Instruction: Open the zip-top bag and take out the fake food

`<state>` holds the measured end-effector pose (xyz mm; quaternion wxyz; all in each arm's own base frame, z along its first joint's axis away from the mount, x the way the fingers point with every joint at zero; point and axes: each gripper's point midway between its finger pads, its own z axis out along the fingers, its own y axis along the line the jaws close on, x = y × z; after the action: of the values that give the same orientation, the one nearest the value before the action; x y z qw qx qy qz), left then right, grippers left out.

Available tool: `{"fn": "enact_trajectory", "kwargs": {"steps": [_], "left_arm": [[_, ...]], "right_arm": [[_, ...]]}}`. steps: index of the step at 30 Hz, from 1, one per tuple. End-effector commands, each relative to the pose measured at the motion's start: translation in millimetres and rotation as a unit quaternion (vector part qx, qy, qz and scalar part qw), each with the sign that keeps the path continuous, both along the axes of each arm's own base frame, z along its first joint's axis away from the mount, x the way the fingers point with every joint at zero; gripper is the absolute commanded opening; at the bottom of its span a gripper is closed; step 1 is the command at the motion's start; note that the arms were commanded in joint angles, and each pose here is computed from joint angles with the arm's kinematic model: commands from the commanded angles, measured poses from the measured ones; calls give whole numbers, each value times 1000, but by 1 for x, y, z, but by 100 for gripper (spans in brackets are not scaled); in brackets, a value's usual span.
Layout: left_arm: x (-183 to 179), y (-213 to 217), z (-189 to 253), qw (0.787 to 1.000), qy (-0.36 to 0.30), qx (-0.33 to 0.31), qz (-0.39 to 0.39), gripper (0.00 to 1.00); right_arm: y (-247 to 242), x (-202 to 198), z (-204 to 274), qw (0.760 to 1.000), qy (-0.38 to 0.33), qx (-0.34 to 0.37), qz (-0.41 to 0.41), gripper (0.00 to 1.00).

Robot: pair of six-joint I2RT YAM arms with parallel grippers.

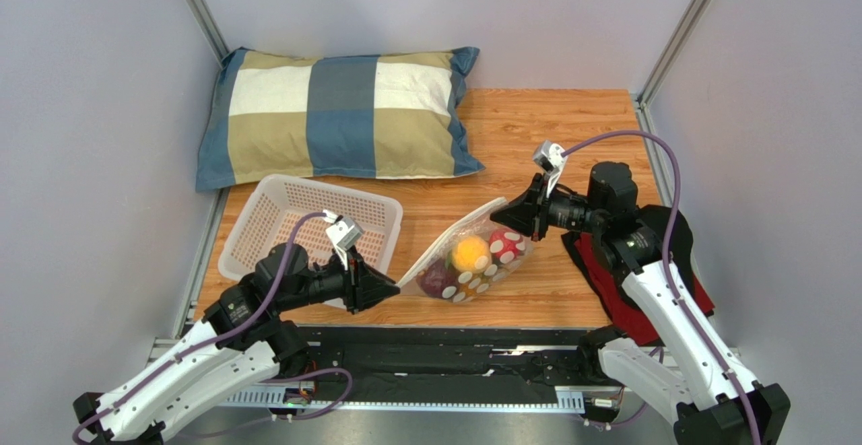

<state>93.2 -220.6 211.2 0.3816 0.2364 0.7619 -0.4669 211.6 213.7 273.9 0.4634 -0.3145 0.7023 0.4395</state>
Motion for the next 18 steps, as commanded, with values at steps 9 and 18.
{"fn": "enact_trajectory", "kwargs": {"steps": [9,18], "left_arm": [[60,-83,133,970,-217,-16,-104,44],[72,-117,127,958,-237,-23,-161,38]], "right_arm": [[16,-38,26,987,-48,33,148,0],[16,-40,26,987,-45,34,149,0]]}}
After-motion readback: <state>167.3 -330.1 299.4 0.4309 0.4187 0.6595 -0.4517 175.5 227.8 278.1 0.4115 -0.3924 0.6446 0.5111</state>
